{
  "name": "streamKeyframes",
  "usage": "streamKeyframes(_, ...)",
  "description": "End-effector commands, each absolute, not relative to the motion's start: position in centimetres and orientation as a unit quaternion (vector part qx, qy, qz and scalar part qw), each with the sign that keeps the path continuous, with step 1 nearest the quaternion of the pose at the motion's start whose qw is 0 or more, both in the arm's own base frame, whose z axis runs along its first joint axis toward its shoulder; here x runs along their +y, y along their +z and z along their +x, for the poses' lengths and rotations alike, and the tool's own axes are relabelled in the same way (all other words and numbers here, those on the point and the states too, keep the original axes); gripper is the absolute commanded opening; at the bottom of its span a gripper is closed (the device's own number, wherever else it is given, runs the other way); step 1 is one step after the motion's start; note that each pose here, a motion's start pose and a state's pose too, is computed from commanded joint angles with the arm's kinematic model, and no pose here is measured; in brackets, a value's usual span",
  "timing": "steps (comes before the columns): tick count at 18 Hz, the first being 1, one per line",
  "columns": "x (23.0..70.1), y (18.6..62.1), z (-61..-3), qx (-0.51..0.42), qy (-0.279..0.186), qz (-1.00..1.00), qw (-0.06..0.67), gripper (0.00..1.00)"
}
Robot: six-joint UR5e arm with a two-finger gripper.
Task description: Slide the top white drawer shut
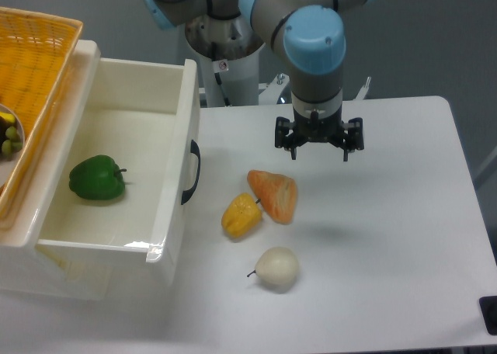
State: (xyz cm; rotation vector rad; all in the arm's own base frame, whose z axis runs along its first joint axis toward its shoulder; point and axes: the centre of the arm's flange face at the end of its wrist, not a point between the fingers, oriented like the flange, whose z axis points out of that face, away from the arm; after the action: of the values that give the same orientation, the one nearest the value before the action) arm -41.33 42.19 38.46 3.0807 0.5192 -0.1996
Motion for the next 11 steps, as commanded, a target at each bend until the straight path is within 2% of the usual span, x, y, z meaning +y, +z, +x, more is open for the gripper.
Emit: streamKeyframes(11, 42.4, 37.1, -41.4, 0.168, -0.057, 0.984, 0.012, 1.00)
